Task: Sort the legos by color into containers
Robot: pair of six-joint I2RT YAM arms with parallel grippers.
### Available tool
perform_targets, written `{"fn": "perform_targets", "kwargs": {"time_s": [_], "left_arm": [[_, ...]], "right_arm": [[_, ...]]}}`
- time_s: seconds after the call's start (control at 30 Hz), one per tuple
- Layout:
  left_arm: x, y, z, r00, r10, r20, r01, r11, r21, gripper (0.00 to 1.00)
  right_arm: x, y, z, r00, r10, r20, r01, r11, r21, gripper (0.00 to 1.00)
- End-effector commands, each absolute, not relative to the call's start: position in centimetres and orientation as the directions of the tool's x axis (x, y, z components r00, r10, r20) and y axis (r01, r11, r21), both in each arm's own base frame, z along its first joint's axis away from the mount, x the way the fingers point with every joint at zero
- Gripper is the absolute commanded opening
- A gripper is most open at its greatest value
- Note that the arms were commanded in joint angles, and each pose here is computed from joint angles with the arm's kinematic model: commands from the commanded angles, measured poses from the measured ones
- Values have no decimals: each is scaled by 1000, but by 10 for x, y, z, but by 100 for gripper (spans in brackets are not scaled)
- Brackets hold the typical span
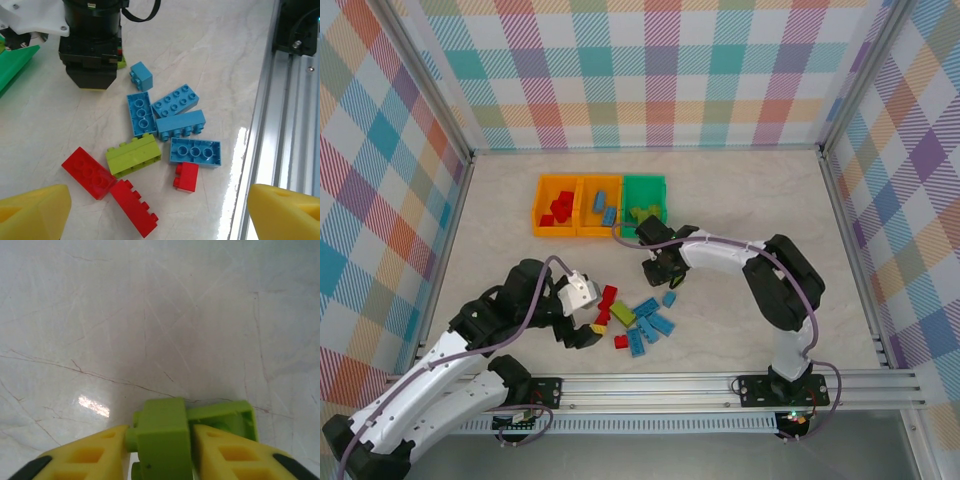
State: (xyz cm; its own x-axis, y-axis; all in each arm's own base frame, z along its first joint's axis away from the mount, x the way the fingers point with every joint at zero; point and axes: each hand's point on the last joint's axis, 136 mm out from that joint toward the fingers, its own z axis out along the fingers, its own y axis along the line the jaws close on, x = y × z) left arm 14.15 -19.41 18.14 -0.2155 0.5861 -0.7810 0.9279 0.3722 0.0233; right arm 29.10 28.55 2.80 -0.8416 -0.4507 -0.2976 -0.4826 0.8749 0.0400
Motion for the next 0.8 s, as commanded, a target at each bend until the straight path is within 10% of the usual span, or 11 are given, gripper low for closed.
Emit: {"fn": "perform_targets", "kwargs": {"time_s": [0.0, 0.37, 0.77], "left_arm": [[147, -199, 188, -214, 566, -796, 921, 390, 30, 93], [169, -193, 179, -252, 562, -788, 871, 486, 69, 96], [167, -187, 175, -259, 560, -787, 859, 506, 78, 98]], "right_arm": [[290, 287, 36, -851, -421, -313, -463, 883, 73, 26], [305, 299, 122, -767, -361, -530, -498, 856, 138, 27], [322, 313, 60, -830, -395, -393, -477, 868, 136, 31]]}}
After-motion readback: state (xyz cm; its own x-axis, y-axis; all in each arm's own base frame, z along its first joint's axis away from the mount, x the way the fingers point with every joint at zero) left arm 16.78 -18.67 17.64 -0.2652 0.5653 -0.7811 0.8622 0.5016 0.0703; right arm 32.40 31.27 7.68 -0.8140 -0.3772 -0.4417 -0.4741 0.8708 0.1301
